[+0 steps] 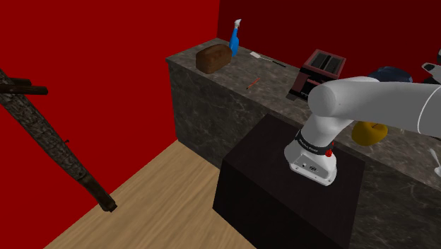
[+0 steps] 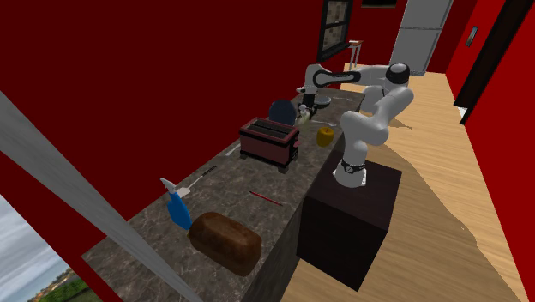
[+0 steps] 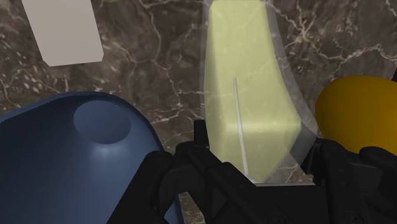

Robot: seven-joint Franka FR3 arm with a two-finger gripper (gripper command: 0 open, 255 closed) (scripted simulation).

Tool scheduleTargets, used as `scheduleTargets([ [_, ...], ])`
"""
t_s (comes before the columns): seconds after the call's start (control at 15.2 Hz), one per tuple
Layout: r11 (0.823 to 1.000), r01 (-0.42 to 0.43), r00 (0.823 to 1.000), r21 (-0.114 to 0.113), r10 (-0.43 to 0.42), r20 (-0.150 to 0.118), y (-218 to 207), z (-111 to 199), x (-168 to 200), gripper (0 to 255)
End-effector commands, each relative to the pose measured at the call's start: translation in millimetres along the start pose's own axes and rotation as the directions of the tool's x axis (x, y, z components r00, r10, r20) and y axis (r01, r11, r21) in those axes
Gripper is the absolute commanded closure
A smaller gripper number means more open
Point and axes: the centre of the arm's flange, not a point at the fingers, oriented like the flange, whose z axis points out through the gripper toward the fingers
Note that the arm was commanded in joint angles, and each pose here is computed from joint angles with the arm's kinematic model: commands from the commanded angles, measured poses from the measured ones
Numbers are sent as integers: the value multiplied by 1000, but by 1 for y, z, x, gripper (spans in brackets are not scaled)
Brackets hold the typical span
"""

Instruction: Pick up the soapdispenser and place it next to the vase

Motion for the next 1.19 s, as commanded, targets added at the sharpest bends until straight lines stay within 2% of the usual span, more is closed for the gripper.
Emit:
scheduleTargets([
  [0.0,1000,1,1000,5,-1,-1,0,3,0,255],
  [0.4,1000,1,1000,5,-1,-1,0,3,0,255],
  [0.46,1000,1,1000,5,-1,-1,-1,3,0,0],
  [0.79,1000,1,1000,5,-1,-1,0,3,0,0],
  [1.06,1000,1,1000,5,-1,-1,0,-47,0,0],
  [1.12,1000,1,1000,5,-1,-1,0,-47,0,0],
])
